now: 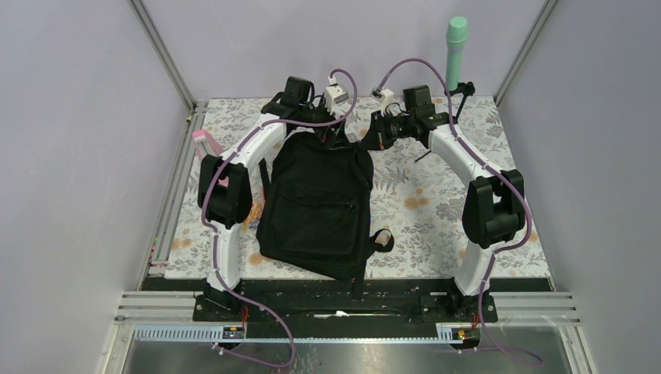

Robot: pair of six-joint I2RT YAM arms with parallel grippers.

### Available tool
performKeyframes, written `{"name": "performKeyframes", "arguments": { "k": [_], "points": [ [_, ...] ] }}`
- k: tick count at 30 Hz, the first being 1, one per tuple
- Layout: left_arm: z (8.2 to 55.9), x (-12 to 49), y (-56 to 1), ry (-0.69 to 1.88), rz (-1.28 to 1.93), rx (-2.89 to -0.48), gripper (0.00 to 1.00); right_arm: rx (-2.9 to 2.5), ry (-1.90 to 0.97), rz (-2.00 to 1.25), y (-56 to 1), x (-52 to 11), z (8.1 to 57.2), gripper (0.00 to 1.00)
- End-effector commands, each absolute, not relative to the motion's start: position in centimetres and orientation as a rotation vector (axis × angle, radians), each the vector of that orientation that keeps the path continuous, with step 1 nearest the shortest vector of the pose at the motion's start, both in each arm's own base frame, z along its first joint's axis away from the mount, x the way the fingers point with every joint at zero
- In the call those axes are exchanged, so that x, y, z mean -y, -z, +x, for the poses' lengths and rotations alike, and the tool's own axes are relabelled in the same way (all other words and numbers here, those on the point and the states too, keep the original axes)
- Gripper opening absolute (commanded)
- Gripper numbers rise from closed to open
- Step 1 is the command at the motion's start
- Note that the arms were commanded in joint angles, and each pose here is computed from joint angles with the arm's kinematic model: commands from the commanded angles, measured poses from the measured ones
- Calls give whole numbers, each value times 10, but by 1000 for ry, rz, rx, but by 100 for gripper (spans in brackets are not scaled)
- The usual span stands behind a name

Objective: Pack the student bag
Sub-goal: Zip the student bag at the center of the board.

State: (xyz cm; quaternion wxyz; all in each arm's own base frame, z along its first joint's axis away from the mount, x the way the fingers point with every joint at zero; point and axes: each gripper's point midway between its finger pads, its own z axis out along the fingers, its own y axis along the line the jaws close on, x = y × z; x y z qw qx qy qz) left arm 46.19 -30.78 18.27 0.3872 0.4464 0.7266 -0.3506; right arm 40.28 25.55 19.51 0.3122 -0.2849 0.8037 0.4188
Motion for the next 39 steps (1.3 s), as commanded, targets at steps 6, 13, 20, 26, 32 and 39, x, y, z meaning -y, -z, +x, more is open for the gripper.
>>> {"name": "performKeyframes", "arguments": {
  "k": [6, 13, 20, 26, 32, 39],
  "points": [
    [445, 309, -189, 942, 1204, -1843, 94, -1909, -1127, -830, -246, -269, 415, 0],
    [449, 301, -196, 906, 1186, -1850, 99, -1906, -1121, -835, -246, -267, 413, 0],
    [446, 299, -216, 970, 1159, -1802, 99, -1908, -1125, -833, -246, -268, 413, 0],
    [441, 303, -224, 1023, 1157, -1752, 99, -1908, -1129, -833, -246, -268, 412, 0],
    [442, 306, -213, 1040, 1164, -1767, 99, -1911, -1139, -833, -245, -269, 412, 0],
    [444, 312, -176, 865, 1255, -1883, 63, -1911, -1148, -828, -246, -270, 413, 0]
  ]
}}
